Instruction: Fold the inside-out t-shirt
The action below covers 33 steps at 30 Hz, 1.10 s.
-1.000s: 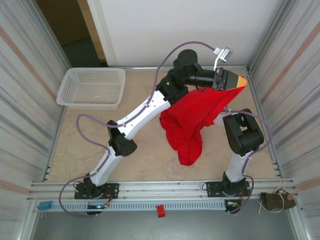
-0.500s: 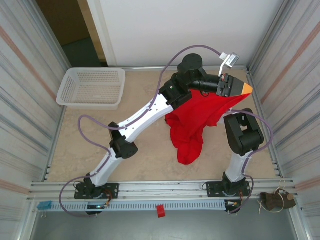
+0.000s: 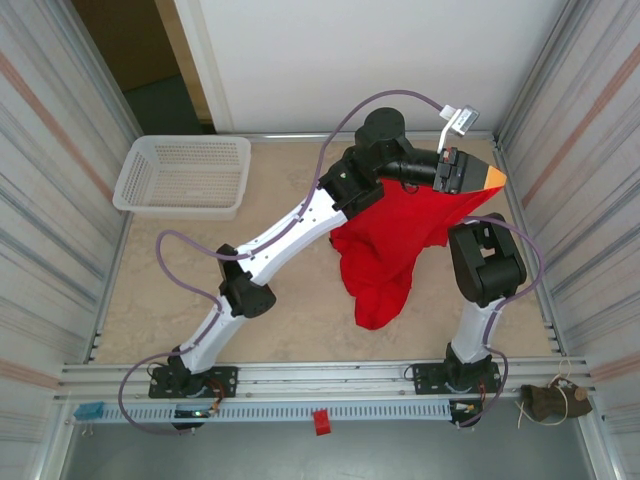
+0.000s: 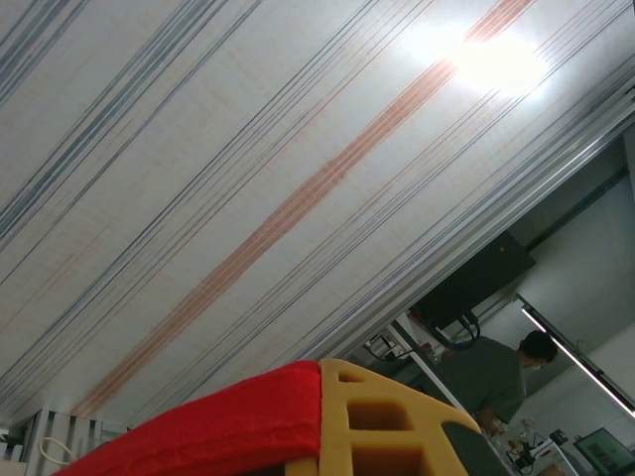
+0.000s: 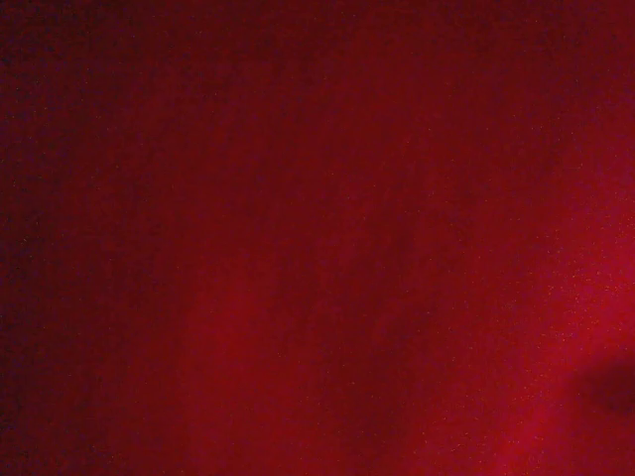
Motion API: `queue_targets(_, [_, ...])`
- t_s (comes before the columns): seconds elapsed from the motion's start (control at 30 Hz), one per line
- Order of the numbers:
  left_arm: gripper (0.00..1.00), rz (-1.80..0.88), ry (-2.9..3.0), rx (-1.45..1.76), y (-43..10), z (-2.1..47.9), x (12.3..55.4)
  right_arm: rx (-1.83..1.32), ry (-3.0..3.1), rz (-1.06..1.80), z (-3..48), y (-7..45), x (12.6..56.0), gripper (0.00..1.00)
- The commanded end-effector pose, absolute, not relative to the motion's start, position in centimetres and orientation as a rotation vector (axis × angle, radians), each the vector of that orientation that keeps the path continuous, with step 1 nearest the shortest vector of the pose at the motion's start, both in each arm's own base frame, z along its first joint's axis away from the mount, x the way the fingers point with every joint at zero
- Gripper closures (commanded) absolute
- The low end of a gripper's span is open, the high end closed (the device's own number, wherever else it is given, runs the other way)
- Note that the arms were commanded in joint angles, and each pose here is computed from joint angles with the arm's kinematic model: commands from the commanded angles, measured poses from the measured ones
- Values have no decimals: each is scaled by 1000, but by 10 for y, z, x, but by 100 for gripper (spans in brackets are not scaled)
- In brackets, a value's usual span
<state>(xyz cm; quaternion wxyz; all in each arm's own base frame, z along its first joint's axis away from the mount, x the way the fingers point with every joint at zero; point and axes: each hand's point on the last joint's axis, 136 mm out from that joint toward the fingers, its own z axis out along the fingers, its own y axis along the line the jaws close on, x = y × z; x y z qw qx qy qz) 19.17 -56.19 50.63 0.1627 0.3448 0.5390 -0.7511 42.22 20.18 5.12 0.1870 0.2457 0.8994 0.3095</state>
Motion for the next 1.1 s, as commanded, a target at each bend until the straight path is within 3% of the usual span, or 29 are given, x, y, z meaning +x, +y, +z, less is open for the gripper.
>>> queue_targets(0.0, [100, -2156, 1311, 1057, -530, 563, 159, 589, 2484, 1039, 76, 215, 420, 100])
queue_targets(0.23, [100, -2144, 1320, 1035, -529, 562, 167, 517, 2381, 1213, 119, 218, 417, 100])
queue_targets(0.27, [100, -2143, 1325, 1033, -529, 561, 169, 508, 2372, 1237, 123, 219, 416, 84])
queue_targets(0.3, [100, -2142, 1328, 1032, -530, 560, 169, 499, 2367, 1267, 127, 220, 415, 59])
queue_targets(0.33, [100, -2142, 1330, 1030, -530, 559, 170, 497, 2366, 1289, 128, 221, 415, 47])
queue_targets(0.43, [100, -2140, 1338, 1020, -531, 558, 173, 491, 2364, 1350, 132, 223, 412, 32])
queue_targets(1.07, [100, -2124, 1380, 995, -531, 546, 192, 379, 2266, 1791, 166, 226, 388, 21])
